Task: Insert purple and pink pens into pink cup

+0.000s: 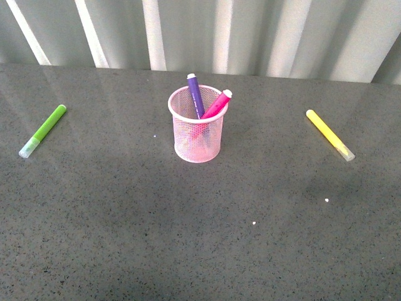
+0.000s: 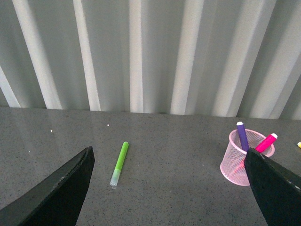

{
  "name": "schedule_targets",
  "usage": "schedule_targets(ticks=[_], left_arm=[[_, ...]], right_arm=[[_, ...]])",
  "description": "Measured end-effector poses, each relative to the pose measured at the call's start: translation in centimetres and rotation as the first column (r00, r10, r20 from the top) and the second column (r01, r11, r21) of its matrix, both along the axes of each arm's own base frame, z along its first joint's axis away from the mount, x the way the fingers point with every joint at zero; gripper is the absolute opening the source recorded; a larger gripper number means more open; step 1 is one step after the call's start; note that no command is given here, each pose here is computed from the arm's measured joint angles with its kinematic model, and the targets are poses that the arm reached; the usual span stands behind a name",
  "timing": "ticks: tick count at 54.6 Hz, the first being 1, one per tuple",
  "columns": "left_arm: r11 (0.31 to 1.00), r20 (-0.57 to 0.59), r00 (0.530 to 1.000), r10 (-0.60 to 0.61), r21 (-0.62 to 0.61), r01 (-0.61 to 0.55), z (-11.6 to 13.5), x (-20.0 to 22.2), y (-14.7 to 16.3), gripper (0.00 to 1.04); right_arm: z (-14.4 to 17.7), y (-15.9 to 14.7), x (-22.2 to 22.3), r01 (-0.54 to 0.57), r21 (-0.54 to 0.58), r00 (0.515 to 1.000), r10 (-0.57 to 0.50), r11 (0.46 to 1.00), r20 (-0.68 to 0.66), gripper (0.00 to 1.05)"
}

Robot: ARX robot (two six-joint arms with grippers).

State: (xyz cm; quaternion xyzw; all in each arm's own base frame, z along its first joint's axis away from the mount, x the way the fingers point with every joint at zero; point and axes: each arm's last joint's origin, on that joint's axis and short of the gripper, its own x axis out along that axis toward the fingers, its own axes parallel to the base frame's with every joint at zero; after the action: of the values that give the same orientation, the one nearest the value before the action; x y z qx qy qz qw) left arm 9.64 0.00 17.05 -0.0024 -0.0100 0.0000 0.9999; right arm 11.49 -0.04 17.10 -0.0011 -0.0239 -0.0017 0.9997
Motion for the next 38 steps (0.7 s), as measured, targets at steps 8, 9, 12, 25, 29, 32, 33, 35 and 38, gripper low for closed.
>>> schedule_targets(ticks=[8,9,12,25,29,32,33,35,38], left_arm=[[1.0,0.0,1.0,0.0,0.0,0.0,0.0,0.0,0.0,0.98],[1.0,0.0,1.0,0.0,0.0,0.0,0.0,0.0,0.0,0.98],[1.0,0.0,1.0,0.0,0.0,0.0,0.0,0.0,0.0,0.98],[1.0,0.0,1.0,0.0,0.0,0.0,0.0,0.0,0.0,0.98],[1.0,-0.001,1.0,0.0,0.0,0.0,0.0,0.0,0.0,0.98],[1.0,-0.001,1.0,0.0,0.0,0.0,0.0,0.0,0.0,0.98],[1.0,0.0,1.0,0.0,0.0,0.0,0.0,0.0,0.0,0.98],[1.0,0.0,1.0,0.0,0.0,0.0,0.0,0.0,0.0,0.98],[1.0,0.0,1.0,0.0,0.0,0.0,0.0,0.0,0.0,0.98]], right_arm=[[0.0,0.0,-0.5,0.0,0.001,1.0,0.0,1.0,-0.025,0.03],[0.0,0.0,-0.5,0.0,0.001,1.0,0.0,1.0,-0.029,0.03],[-0.1,0.0,-0.6,0.0,0.001,0.999,0.0,1.0,-0.034,0.03],[-0.2,0.0,-1.8,-0.001,0.002,0.999,0.001,1.0,-0.035,0.03],[-0.2,0.0,-1.8,-0.001,0.002,0.999,0.001,1.0,-0.035,0.03],[-0.2,0.0,-1.8,-0.001,0.002,0.999,0.001,1.0,-0.035,0.03],[-0.2,0.0,-1.8,-0.001,0.002,0.999,0.001,1.0,-0.035,0.03],[-0.2,0.0,-1.8,-0.001,0.002,0.999,0.001,1.0,-0.035,0.03],[-0.2,0.0,-1.8,-0.001,0.002,0.999,0.001,1.0,-0.035,0.03]])
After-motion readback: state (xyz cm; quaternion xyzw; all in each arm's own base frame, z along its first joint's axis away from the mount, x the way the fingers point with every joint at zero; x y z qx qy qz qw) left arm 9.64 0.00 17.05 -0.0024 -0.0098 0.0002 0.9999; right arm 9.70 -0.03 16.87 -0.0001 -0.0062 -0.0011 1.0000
